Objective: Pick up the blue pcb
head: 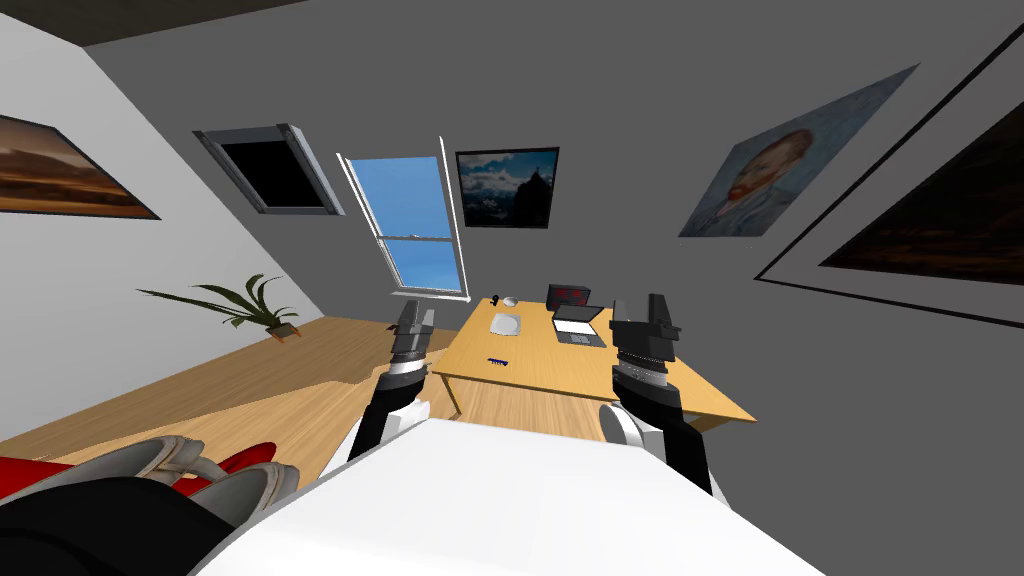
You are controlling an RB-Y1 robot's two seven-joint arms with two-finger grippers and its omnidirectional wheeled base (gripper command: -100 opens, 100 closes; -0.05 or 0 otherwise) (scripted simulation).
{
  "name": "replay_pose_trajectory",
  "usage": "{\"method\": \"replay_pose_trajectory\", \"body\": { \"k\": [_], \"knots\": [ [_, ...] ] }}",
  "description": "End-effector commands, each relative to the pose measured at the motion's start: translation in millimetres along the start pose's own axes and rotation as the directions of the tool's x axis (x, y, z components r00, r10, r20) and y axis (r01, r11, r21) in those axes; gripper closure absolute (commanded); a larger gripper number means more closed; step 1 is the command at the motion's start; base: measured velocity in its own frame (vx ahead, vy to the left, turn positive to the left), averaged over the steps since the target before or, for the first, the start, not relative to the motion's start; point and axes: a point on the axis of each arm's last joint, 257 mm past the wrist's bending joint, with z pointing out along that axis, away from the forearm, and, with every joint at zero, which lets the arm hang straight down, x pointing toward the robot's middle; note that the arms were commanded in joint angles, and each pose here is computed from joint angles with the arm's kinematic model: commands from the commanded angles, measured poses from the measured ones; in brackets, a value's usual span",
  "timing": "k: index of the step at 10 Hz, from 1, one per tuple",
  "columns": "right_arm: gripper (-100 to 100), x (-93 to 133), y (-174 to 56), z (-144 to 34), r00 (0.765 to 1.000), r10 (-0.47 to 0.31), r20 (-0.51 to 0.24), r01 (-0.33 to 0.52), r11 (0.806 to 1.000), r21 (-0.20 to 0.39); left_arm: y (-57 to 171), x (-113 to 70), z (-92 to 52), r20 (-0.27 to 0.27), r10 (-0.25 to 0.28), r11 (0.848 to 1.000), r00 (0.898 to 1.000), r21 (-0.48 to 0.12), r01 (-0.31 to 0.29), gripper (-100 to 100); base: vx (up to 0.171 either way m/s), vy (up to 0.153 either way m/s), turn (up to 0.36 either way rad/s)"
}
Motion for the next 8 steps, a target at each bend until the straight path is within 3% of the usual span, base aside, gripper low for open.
{"method": "replay_pose_trajectory", "body": {
  "k": [1,5,8],
  "knots": [
    [0,0,0,0.0,1.000,0.000,0.000,0.000,1.000,0.000,11,7.8,1.2,-0.046,0.003,1.000,0.999,-0.020,-0.004,-100,0.002,-0.002,-0.012],
    [0,0,0,0.0,1.000,0.000,0.000,0.000,1.000,0.000,48,23.6,1.0,-0.111,-0.013,0.995,0.994,-0.103,0.001,-100,0.000,-0.002,-0.010],
    [0,0,0,0.0,1.000,0.000,0.000,0.000,1.000,0.000,87,36.6,-2.9,-0.142,-0.040,0.980,0.989,-0.197,0.011,-100,0.000,-0.005,-0.018]
  ]
}}
